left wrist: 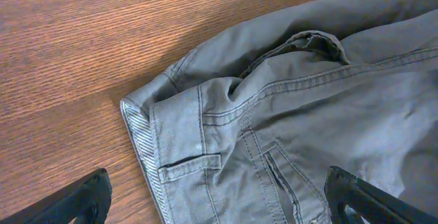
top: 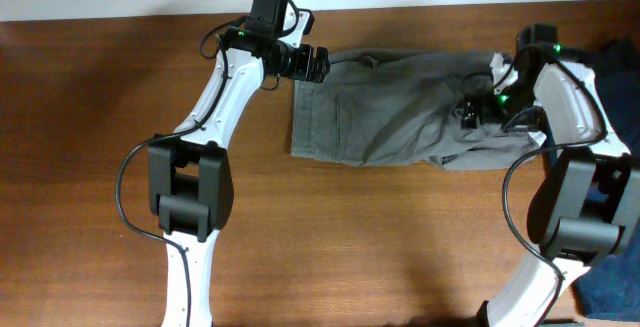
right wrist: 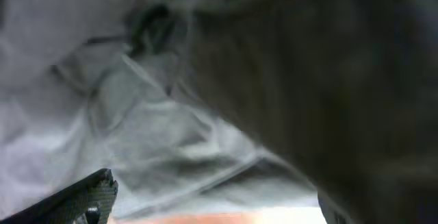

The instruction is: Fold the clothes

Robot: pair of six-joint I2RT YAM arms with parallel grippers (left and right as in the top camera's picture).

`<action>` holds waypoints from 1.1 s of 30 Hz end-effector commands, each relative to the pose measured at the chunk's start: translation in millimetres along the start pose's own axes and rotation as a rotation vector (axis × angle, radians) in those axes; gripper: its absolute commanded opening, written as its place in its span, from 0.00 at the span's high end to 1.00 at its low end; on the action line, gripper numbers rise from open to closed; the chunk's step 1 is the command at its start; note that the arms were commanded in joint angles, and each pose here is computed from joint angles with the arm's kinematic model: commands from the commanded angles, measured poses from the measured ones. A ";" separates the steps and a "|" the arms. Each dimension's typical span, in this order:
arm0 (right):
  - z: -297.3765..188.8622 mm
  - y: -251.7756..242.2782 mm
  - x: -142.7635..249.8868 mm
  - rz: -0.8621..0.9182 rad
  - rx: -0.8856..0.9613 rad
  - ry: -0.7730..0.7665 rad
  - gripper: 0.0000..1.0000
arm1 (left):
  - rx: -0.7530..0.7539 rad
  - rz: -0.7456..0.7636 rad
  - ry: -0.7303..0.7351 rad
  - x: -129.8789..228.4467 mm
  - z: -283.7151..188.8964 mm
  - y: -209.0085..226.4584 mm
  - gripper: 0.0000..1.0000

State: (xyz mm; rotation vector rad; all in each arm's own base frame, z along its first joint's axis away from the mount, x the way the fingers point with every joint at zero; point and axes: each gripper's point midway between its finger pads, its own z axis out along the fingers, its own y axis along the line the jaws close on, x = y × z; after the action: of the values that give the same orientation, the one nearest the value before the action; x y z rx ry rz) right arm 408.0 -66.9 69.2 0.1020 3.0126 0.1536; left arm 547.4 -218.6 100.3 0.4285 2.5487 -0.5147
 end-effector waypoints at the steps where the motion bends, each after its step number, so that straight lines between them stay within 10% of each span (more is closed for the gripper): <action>1: 16.7 17.6 4.9 0.066 -0.137 0.002 0.01 | 0.019 -0.009 0.000 -0.3 3.4 -2.3 0.01; 24: 51.6 -3.3 26.1 0.344 -0.126 0.038 0.02 | 0.018 -0.008 -0.003 -1.0 3.4 -2.3 0.01; 33: 51.8 -6.7 9.8 0.358 -0.125 -0.029 0.43 | 0.018 -0.008 -0.003 -1.1 3.4 -2.3 0.01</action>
State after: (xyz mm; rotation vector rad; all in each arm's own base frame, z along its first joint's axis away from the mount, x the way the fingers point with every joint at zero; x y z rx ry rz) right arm 404.2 -67.6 23.2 0.5907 2.9193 0.3491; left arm 548.0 -219.8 101.0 0.4310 2.5432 -0.5195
